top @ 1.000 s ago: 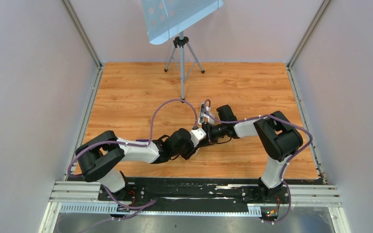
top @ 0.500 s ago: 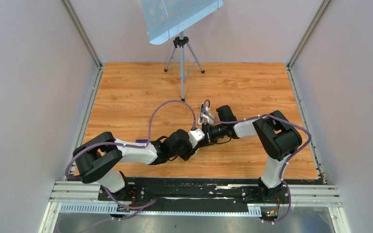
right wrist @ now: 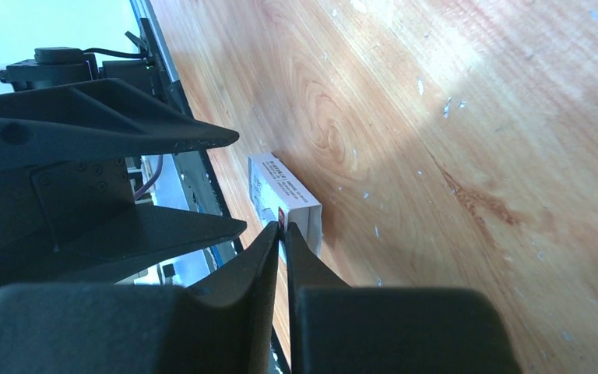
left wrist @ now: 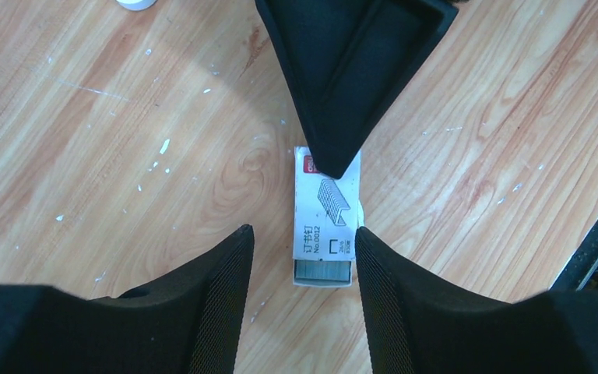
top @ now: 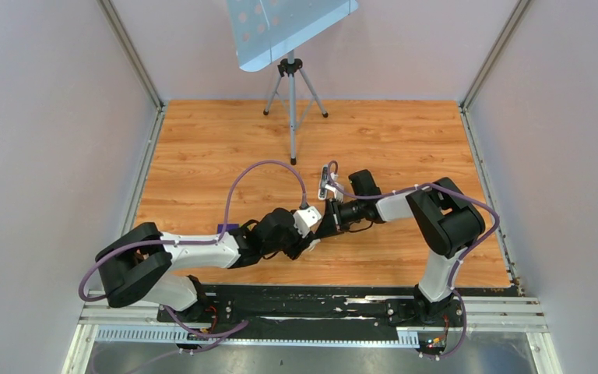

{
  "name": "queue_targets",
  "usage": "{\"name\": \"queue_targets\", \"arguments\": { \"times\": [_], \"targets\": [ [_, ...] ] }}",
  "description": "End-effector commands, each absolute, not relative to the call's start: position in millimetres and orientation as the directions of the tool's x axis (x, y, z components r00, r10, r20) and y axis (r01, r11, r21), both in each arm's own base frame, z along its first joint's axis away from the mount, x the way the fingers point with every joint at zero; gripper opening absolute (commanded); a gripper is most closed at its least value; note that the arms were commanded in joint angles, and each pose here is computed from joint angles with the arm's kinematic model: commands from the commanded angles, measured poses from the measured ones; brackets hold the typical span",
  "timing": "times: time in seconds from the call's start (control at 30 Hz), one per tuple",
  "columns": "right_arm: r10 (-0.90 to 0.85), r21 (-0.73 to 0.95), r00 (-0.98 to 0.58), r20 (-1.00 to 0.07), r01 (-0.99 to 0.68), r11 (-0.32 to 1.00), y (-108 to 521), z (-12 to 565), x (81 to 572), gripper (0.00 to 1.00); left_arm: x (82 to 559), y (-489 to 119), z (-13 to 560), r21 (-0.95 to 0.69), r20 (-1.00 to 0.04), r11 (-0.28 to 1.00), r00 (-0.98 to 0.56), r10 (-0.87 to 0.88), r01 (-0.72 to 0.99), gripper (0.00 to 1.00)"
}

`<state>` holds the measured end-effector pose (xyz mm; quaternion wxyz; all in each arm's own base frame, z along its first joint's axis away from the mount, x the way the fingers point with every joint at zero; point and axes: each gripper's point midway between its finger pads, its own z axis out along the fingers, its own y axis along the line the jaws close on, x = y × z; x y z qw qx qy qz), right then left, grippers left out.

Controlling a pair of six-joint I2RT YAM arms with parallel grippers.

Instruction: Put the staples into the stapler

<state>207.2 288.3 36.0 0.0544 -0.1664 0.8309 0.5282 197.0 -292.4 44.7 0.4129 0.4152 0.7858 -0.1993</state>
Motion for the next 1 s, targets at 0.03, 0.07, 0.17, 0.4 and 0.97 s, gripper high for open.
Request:
{"name": "queue_targets", "arguments": {
  "times": [0.03, 0.07, 0.17, 0.4, 0.97],
  "targets": [
    [-0.231, 0.862, -0.926, -0.299, -0.366, 0.349, 284, 44, 205, 0.11, 189, -285, 38, 0.033, -0.788, 0.564, -0.326, 0.523, 0.825, 0.55],
    [-0.232, 0.862, -0.925, -0.301, -0.368, 0.349, 284, 45, 205, 0.11, 188, -285, 37, 0.029, -0.786, 0.563, -0.33, 0.523, 0.826, 0.56],
    [-0.233, 0.861, -0.924, -0.302, -0.369, 0.349, 283, 45, 205, 0.11, 185, -287, 35, 0.017, -0.78, 0.553, -0.335, 0.529, 0.833, 0.57],
    [-0.226, 0.86, -0.927, -0.299, -0.365, 0.357, 281, 44, 207, 0.11, 182, -288, 23, 0.003, -0.75, 0.54, -0.355, 0.558, 0.842, 0.59],
    [-0.22, 0.859, -0.928, -0.302, -0.365, 0.359, 278, 46, 208, 0.11, 184, -289, 17, 0.013, -0.74, 0.539, -0.355, 0.572, 0.842, 0.45]
  ]
}}
